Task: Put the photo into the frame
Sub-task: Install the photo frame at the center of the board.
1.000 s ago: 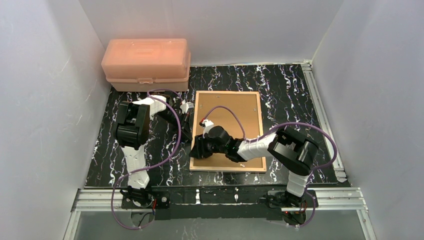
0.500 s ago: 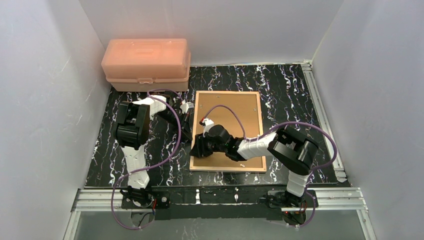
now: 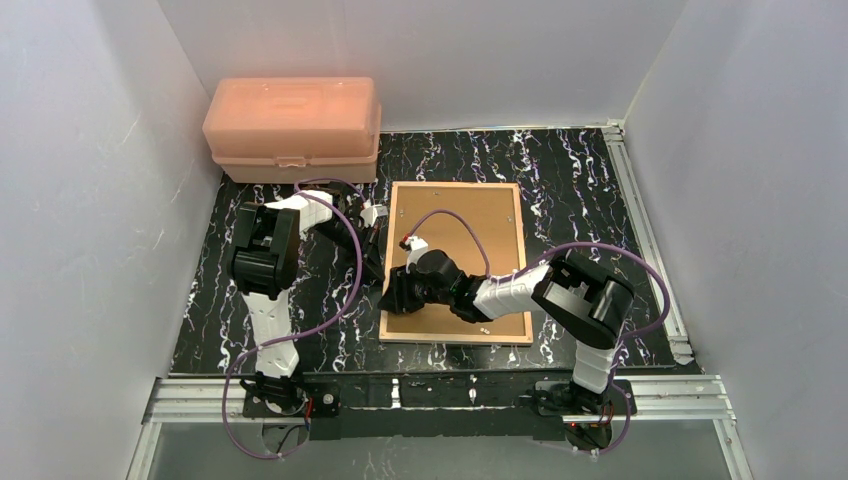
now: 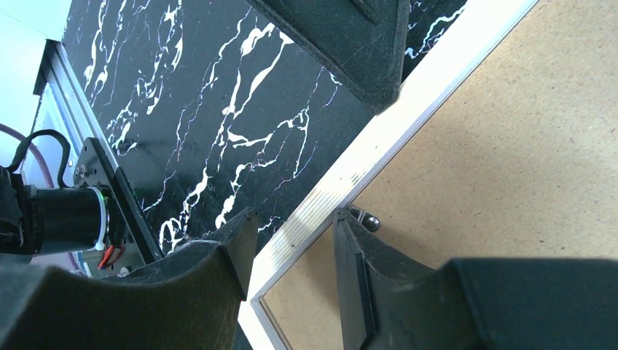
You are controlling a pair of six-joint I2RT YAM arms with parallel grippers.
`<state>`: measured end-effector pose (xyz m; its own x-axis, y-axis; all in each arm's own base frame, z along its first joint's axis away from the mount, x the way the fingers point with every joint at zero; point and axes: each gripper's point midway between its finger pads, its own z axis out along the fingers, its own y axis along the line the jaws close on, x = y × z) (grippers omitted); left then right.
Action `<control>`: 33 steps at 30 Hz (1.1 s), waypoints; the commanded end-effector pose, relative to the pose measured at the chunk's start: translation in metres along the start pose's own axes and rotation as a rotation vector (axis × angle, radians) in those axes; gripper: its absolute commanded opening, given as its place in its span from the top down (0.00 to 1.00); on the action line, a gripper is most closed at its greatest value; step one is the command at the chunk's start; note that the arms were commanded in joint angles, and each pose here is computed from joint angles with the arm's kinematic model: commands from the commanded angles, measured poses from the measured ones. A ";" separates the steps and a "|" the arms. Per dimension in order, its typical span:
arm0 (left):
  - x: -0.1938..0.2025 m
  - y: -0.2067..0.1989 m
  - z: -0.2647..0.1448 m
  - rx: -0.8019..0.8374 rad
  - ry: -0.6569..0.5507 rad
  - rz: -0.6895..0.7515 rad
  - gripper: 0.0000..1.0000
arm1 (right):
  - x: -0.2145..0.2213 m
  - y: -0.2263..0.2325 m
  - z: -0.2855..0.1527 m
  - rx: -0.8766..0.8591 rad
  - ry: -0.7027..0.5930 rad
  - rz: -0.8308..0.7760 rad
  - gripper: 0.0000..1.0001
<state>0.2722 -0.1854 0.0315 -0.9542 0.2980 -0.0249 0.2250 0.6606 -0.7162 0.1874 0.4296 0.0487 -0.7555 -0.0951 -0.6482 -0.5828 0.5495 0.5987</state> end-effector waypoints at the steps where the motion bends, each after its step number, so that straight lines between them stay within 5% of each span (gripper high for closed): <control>1: 0.012 0.004 0.006 -0.041 0.035 0.045 1.00 | -0.007 -0.017 0.004 0.068 -0.034 -0.004 0.49; 26: 0.013 0.001 0.002 -0.047 0.037 0.053 1.00 | -0.048 0.015 -0.022 0.013 -0.129 -0.063 0.48; 33: 0.010 0.000 0.002 -0.043 0.031 0.052 1.00 | -0.024 0.008 -0.039 0.028 -0.059 -0.044 0.47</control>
<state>0.2685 -0.1856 0.0323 -0.9487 0.3147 -0.0299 0.2403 0.6566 -0.7150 0.1946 0.4165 0.0975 -0.6991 -0.0472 -0.7134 -0.6151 0.5485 0.5664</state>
